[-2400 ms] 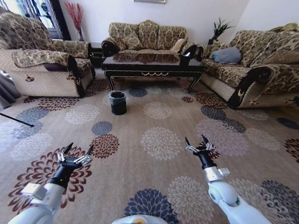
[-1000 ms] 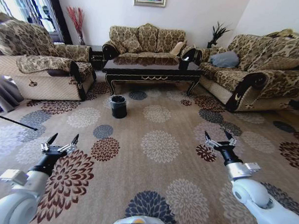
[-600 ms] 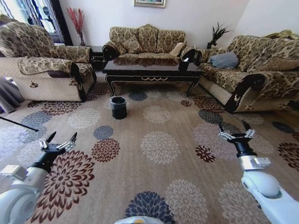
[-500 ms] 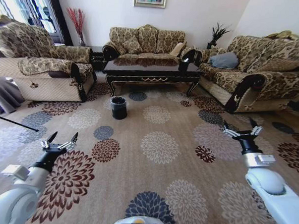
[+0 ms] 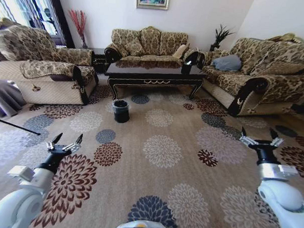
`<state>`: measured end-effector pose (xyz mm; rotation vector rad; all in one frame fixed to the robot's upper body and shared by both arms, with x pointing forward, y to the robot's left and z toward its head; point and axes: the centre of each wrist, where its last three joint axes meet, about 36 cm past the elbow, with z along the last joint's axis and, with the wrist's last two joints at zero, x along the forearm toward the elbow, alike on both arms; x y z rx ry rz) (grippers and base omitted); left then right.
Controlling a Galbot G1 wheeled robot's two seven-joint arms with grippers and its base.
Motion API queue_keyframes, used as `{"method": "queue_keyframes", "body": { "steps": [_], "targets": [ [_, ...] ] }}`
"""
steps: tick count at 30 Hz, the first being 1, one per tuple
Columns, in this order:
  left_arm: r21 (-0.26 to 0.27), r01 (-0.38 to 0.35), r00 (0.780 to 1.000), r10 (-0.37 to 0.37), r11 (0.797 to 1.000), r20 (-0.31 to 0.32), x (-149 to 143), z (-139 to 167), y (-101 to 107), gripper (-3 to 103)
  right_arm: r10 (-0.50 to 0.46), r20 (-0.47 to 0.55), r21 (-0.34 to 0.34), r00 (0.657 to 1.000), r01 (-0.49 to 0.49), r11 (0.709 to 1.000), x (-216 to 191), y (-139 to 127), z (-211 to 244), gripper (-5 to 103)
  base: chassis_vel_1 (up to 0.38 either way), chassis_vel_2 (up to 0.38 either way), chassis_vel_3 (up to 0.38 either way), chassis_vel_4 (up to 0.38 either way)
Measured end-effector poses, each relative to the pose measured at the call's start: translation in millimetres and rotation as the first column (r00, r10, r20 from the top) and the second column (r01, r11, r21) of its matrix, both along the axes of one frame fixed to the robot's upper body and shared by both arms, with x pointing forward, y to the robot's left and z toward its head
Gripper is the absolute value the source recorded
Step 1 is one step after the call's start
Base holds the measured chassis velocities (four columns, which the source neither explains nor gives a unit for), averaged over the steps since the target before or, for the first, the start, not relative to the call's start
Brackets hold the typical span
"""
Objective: Move to the front of the table and pick up the trash from the floor, then place it into the trash bin.
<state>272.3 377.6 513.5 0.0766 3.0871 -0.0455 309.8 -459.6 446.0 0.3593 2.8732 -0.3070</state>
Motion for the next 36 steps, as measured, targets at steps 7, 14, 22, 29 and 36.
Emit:
{"method": "queue_keyframes", "body": {
  "steps": [7, 14, 22, 29, 36],
  "targets": [
    [-0.003, -0.008, 1.0, 0.008, 1.0, -0.001, 2.9, -1.3, 3.1, 100, 0.051, -0.005, 0.056, 0.999, -0.05, 0.997, -32.3, 36.3, -3.0, 100, 0.0, 0.0, 0.0, 0.0],
    [-0.011, -0.007, 1.0, 0.007, 1.0, -0.004, 4.2, -1.2, 2.4, 100, 0.08, -0.001, 0.039, 0.997, -0.08, 0.996, -47.1, 46.6, -13.5, 100, 0.0, 0.0, 0.0, 0.0],
    [-0.003, 0.002, 1.0, -0.002, 1.0, -0.008, 3.2, 0.4, 2.4, 100, 0.113, -0.065, 0.006, 0.992, -0.112, 0.994, -58.5, 48.5, -6.1, 100, 0.0, 0.0, 0.0, 0.0],
    [0.002, 0.012, 1.0, -0.012, 1.0, -0.012, 2.1, -0.3, 0.7, 100, 0.361, -0.054, 0.002, 0.931, -0.362, 0.932, -60.8, 46.2, -0.7, 100, 0.0, 0.0, 0.0, 0.0],
    [0.006, 0.024, 1.0, -0.024, 1.0, -0.003, 2.1, 3.5, -2.3, 100, 0.388, -0.054, 0.04, 0.92, -0.386, 0.922, -64.4, 58.4, 11.7, 100, 0.0, 0.0, 0.0, 0.0]
  ]
}}
